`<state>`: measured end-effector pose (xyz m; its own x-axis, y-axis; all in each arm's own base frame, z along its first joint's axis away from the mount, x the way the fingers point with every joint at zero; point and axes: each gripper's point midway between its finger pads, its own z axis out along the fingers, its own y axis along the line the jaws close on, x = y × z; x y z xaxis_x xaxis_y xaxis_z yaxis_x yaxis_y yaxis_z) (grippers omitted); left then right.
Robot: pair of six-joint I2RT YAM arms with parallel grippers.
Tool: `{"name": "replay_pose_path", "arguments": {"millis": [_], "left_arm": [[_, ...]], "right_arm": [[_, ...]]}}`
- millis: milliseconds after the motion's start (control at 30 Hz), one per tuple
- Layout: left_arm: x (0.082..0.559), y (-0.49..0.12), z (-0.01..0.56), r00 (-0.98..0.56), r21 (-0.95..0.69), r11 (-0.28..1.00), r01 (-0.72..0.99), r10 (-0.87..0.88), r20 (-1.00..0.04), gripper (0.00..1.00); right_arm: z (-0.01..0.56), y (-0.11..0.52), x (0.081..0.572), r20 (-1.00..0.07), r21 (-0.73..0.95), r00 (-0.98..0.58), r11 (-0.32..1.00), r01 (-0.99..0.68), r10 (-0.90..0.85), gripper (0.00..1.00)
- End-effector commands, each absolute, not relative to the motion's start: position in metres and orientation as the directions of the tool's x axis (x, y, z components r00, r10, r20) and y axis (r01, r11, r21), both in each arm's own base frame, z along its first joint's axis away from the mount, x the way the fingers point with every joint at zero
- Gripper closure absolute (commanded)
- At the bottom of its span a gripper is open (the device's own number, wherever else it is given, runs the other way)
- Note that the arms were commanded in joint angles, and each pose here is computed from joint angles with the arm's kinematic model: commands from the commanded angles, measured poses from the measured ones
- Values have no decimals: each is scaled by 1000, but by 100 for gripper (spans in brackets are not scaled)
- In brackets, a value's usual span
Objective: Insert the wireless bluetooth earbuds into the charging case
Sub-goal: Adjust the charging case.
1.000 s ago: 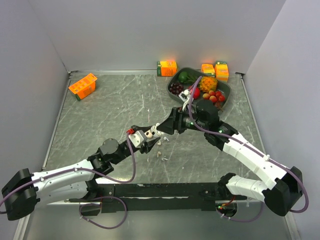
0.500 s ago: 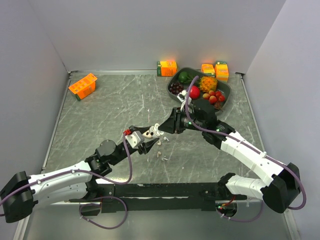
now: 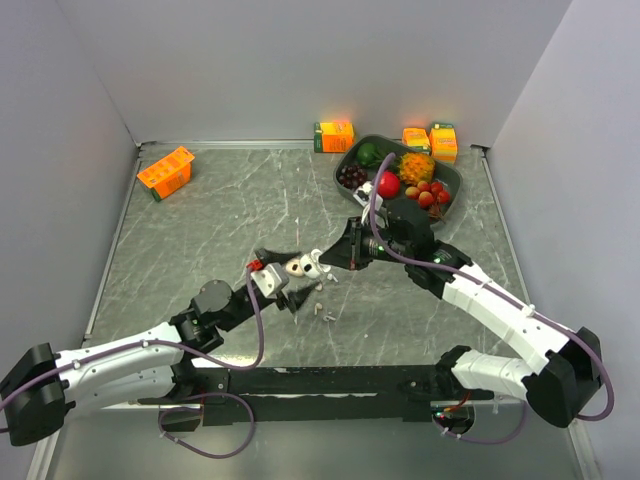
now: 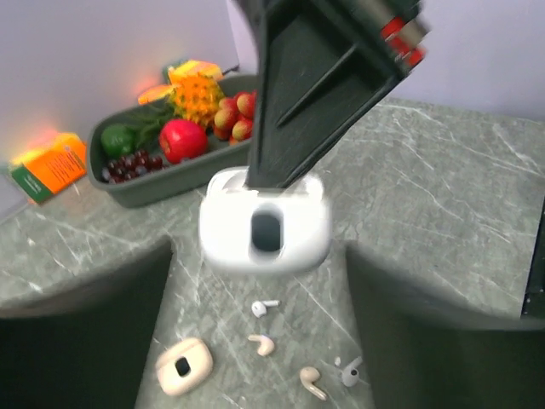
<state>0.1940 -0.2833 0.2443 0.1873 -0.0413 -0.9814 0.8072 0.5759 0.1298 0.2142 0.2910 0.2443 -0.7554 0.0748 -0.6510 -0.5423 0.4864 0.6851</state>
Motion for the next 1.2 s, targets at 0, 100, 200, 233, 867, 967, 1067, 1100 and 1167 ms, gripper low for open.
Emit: {"name": "replay_pose_path", "arguments": {"millis": [0,100,200,233,867,967,1067,1100,1167], "left_arm": [[198,-277,256,189,121,606,786,-50,-981,4],[196,-274,256,178,114,606,787,-47,-983,4],[193,-272,257,150,85,602,794,-59,-987,4],[192,-271,257,139,74,604,794,-62,-988,4],[126,-303,274,-252,-259,153,954,-64,-966,4],[125,-301,270,-233,-239,147,960,-59,-971,4],[126,-299,276,-204,-215,146,966,-87,-975,3],[127,-299,275,-195,-207,150,967,-88,-977,3],[129,-301,275,-188,-199,146,969,-88,-978,1]], "right_arm": [[298,285,206,-768,596,-637,438,-673,65,100],[304,280,202,-795,551,-607,446,-705,24,100],[309,276,198,-822,501,-570,455,-736,-17,100],[311,276,196,-832,483,-554,453,-749,-27,100],[308,265,192,-977,-6,-97,484,-875,-189,100],[316,264,188,-983,-28,-59,464,-885,-173,100],[318,265,183,-983,-53,-31,435,-899,-183,100],[319,266,182,-983,-60,-22,428,-902,-184,100],[320,268,178,-982,-69,-11,408,-910,-190,100]]}}
